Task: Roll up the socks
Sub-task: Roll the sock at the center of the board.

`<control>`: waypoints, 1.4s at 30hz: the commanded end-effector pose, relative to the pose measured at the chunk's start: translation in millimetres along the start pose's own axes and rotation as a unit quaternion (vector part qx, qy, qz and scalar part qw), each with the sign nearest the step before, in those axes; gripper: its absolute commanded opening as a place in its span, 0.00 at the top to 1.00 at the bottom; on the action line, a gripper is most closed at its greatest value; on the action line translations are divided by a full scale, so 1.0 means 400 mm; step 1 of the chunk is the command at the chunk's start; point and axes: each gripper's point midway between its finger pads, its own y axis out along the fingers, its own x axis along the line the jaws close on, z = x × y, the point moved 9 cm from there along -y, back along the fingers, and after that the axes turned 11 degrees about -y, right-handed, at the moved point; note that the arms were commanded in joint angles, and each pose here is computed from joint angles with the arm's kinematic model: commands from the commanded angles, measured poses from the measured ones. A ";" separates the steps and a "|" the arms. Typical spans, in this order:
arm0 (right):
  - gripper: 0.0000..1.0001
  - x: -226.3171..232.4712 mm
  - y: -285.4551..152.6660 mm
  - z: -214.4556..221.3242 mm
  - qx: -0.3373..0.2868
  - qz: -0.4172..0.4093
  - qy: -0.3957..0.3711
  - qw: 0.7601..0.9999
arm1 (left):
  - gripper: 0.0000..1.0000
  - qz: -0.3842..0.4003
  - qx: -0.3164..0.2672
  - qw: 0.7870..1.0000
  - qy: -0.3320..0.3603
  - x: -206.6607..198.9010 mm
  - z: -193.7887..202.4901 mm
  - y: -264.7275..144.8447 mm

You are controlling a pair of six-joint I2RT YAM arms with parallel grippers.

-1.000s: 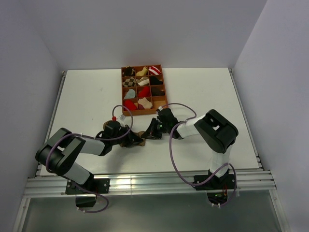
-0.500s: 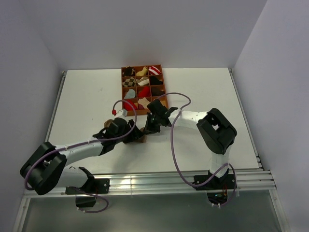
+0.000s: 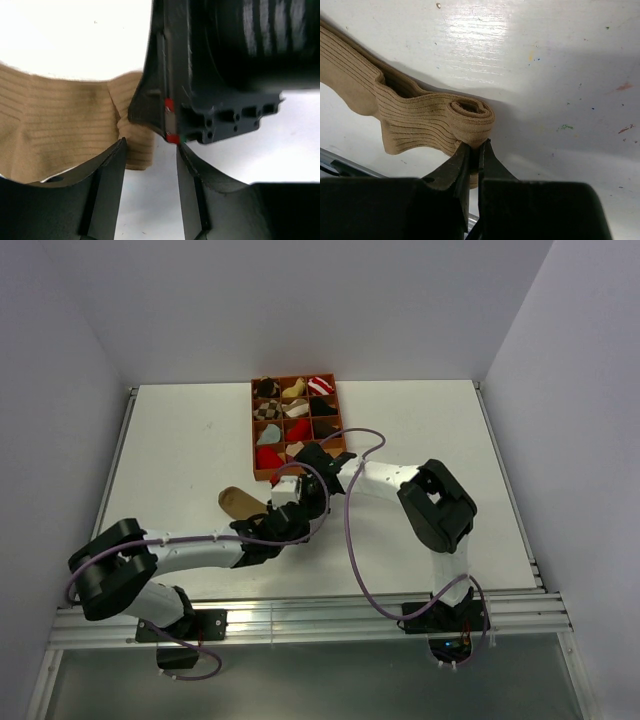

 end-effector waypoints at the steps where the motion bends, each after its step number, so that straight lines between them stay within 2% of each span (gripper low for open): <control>1: 1.00 -0.016 0.011 0.013 0.018 0.039 -0.005 0.999 | 0.52 -0.033 -0.029 0.998 0.038 -0.013 0.004 0.009; 6: 1.00 -0.016 0.017 0.017 0.024 0.036 -0.002 0.999 | 0.54 -0.063 -0.030 0.996 0.061 -0.015 0.025 0.026; 10: 1.00 -0.016 0.020 0.021 0.027 0.029 0.000 0.999 | 0.61 -0.078 -0.020 0.993 0.082 -0.012 0.051 0.048; 12: 1.00 -0.015 0.025 0.025 0.030 0.020 0.002 0.999 | 0.68 -0.084 -0.014 0.993 0.086 -0.011 0.061 0.054; 15: 1.00 -0.011 0.026 0.030 0.026 -0.002 0.006 1.000 | 0.83 -0.109 -0.001 0.990 0.091 0.010 0.084 0.067; 16: 0.99 -0.009 0.025 0.031 0.023 -0.010 0.010 1.000 | 0.93 -0.112 0.002 0.990 0.090 0.013 0.088 0.067; 17: 0.98 -0.004 0.015 0.031 0.017 -0.025 0.010 0.999 | 0.99 -0.115 0.005 0.989 0.088 0.018 0.092 0.067; 23: 0.84 0.007 -0.029 0.022 -0.050 -0.126 0.020 0.991 | 0.99 -0.091 0.014 0.994 0.061 0.020 0.080 0.041; 26: 0.63 0.006 -0.065 0.012 -0.101 -0.167 0.021 0.980 | 0.99 -0.052 0.027 0.998 0.030 0.018 0.058 0.024; 27: 0.48 -0.001 -0.067 0.011 -0.118 -0.177 0.020 0.977 | 1.00 -0.032 0.025 0.999 0.016 0.010 0.041 0.011; 28: 0.43 -0.004 -0.076 0.008 -0.130 -0.185 0.023 0.974 | 0.99 -0.018 0.047 0.999 0.008 0.023 0.048 0.004; 30: 0.32 -0.006 -0.093 0.008 -0.154 -0.201 0.023 0.967 | 1.00 0.018 0.046 0.998 -0.034 0.024 0.011 -0.005; 34: 0.27 -0.012 -0.103 0.017 -0.178 -0.228 0.026 0.957 | 0.99 0.074 0.081 0.988 -0.107 0.081 -0.026 -0.014; 37: 0.27 -0.019 -0.086 0.028 -0.176 -0.239 0.031 0.955 | 1.00 0.104 0.095 0.979 -0.149 0.107 -0.057 -0.013; 42: 0.32 -0.018 -0.055 0.043 -0.175 -0.256 0.032 0.950 | 1.00 0.124 0.126 0.968 -0.180 0.139 -0.069 0.005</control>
